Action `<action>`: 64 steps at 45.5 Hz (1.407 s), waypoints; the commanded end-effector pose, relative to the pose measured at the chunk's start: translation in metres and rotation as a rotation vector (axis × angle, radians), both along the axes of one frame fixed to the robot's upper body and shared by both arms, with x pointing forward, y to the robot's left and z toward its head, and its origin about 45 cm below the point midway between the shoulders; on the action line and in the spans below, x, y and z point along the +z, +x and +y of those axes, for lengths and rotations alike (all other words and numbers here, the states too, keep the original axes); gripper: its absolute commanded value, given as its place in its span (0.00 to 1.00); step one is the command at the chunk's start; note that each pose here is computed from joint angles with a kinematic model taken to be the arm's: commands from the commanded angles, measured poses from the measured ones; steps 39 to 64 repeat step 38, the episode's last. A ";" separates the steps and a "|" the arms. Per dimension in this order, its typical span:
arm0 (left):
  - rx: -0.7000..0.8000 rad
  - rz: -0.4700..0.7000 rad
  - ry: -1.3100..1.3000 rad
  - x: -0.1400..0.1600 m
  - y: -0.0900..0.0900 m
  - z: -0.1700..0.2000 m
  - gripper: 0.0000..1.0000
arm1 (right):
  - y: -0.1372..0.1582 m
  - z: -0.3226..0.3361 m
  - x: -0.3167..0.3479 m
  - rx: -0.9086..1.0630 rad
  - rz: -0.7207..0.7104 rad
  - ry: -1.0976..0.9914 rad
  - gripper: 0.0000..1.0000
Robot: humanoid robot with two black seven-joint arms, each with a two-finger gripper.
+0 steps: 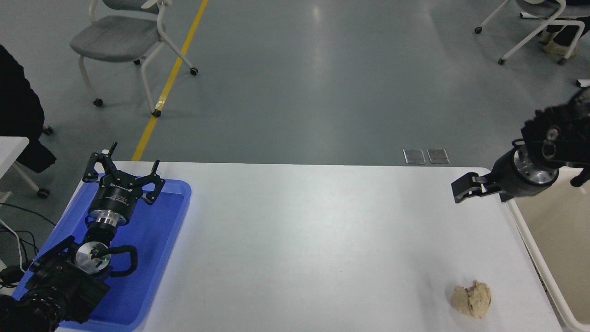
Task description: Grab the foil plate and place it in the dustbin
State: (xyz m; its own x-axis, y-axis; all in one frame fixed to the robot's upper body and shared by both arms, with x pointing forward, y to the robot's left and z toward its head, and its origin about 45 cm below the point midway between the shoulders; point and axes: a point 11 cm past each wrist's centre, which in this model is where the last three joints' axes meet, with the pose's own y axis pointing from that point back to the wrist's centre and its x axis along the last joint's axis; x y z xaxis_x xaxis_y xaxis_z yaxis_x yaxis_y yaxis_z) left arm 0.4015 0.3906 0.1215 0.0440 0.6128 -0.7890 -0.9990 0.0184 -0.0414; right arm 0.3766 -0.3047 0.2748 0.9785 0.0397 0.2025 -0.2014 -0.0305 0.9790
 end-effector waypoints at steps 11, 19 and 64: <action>0.001 0.001 0.001 0.000 0.000 0.001 1.00 | 0.005 0.122 0.047 0.172 -0.011 -0.054 1.00; 0.001 0.001 0.001 0.000 0.000 0.001 1.00 | 0.004 0.152 0.055 0.196 -0.028 -0.054 1.00; 0.001 0.001 0.001 0.000 0.000 0.001 1.00 | 0.004 0.159 0.067 0.188 -0.038 -0.041 1.00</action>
